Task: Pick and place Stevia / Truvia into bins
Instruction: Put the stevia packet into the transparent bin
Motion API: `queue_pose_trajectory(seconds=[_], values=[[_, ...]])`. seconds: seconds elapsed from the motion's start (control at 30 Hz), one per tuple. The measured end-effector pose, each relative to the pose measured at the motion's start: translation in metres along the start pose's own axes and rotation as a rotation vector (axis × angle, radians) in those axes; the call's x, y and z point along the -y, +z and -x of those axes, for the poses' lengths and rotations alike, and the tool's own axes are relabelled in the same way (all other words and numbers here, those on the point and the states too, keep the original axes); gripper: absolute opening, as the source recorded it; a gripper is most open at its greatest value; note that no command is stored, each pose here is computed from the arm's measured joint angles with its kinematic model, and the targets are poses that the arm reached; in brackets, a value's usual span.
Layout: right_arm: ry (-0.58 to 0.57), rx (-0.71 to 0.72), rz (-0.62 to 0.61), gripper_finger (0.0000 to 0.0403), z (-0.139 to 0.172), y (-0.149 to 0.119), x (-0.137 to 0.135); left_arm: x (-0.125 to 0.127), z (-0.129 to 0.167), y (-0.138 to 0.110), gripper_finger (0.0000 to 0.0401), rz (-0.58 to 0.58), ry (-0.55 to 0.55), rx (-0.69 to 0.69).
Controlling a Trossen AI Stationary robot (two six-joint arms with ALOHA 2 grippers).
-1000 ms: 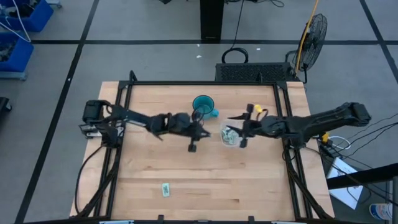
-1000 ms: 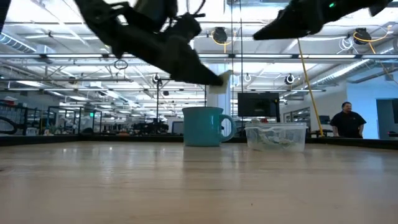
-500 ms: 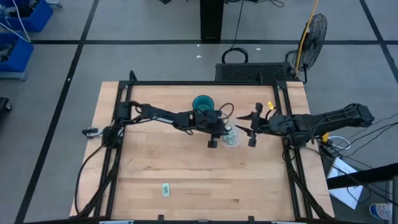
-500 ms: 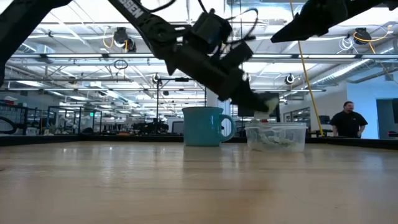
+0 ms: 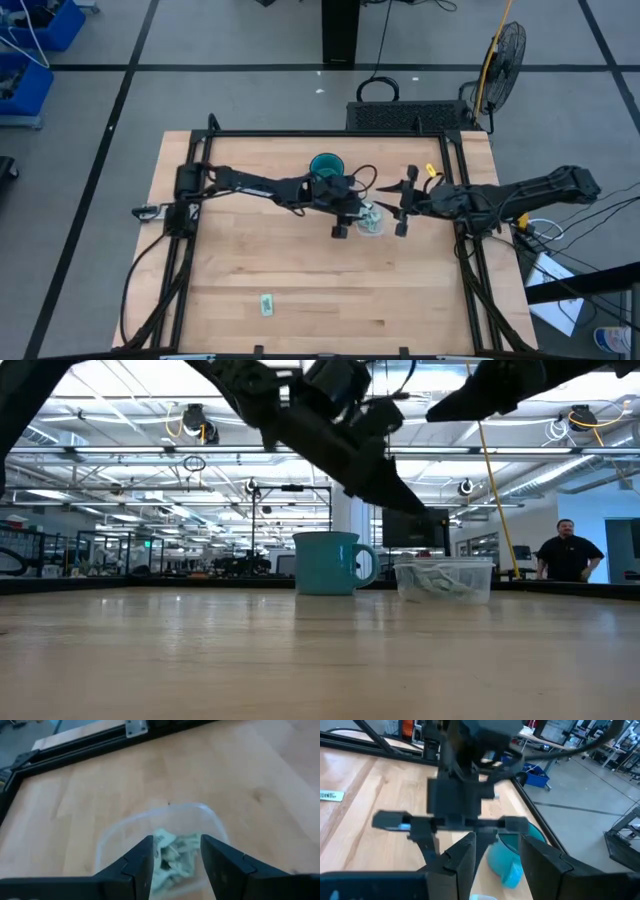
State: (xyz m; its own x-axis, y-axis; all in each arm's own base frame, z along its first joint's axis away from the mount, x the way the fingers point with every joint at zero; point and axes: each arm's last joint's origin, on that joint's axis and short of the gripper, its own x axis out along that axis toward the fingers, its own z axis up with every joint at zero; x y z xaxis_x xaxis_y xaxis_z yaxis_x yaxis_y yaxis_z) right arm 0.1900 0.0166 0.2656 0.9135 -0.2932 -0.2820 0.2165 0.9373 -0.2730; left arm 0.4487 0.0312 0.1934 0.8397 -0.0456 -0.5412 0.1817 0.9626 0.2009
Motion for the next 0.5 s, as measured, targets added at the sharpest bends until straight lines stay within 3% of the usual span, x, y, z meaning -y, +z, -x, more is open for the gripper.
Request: queue_pose_trajectory(seconds=[0.3, 0.5], values=[[0.005, 0.029, -0.015, 0.0141, -0.021, 0.001, -0.010, 0.011, 0.072, 0.028, 0.0170, -0.030, -0.044, -0.158], [0.171, 0.099, -0.003, 0.0141, -0.033, 0.004, -0.020, 0.028, 0.129, 0.039, 0.0170, -0.023, -0.113, -0.277]])
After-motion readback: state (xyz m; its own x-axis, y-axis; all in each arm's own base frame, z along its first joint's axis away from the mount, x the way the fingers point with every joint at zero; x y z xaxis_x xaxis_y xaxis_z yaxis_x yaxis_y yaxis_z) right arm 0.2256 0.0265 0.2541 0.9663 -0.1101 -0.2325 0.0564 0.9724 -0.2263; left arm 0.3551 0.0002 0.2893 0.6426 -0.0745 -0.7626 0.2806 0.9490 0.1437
